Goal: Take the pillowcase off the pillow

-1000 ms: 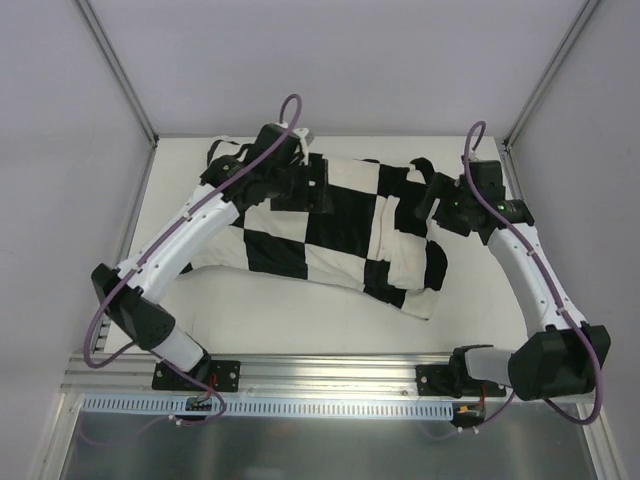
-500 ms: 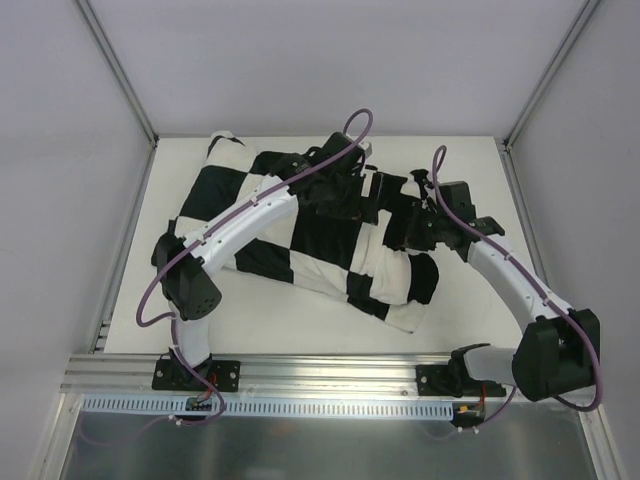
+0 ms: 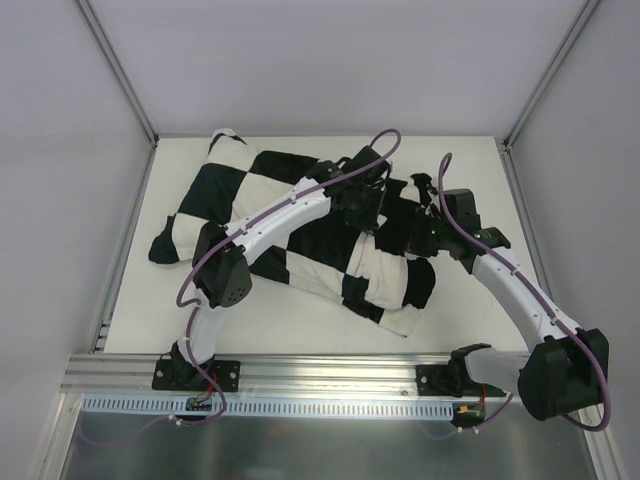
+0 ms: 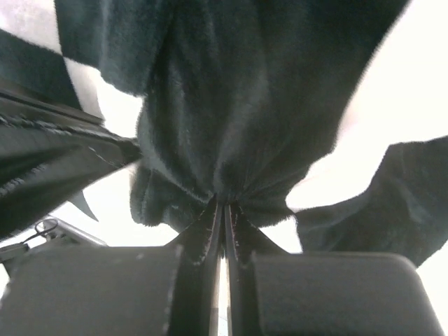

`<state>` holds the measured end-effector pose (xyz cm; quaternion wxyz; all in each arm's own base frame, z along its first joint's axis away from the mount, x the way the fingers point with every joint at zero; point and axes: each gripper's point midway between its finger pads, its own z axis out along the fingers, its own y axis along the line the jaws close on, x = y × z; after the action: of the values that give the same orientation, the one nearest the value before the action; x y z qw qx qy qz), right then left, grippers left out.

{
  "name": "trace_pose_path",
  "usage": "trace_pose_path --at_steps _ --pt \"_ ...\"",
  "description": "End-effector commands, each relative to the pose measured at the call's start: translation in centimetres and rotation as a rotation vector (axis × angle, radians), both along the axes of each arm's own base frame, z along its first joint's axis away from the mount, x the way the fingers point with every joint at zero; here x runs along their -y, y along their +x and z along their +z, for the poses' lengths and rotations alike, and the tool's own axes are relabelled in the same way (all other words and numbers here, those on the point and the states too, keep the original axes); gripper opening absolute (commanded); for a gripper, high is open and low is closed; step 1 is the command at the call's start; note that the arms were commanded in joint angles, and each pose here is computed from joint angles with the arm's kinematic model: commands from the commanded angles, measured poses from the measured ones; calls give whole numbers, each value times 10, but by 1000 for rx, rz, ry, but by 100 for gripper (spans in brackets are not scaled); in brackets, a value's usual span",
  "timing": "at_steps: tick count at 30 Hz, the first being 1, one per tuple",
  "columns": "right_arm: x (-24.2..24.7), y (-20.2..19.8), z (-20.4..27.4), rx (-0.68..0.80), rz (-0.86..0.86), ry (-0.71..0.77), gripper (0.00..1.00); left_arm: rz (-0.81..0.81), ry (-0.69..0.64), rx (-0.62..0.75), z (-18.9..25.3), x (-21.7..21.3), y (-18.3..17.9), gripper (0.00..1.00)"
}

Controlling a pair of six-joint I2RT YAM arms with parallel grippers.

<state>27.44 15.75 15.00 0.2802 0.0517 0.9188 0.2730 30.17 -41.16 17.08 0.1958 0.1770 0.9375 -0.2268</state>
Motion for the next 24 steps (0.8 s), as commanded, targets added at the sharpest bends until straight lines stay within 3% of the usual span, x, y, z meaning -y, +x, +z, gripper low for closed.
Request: trace_pose_path --at_steps 1,3,10,18,24 --pt "10 -4 6 38 -20 -29 1 55 -40 34 34 -16 4 0" --pt "23 -10 -8 5 -54 -61 1 107 -73 91 65 -36 10 0" --pt "55 -14 -25 -27 -167 -71 1 243 -125 175 114 -97 17 0" --pt "68 -18 -27 -36 -203 -134 1 371 -114 197 120 -139 28 0" --pt "107 -25 -8 41 -362 -149 1 558 -141 124 102 -210 33 0"
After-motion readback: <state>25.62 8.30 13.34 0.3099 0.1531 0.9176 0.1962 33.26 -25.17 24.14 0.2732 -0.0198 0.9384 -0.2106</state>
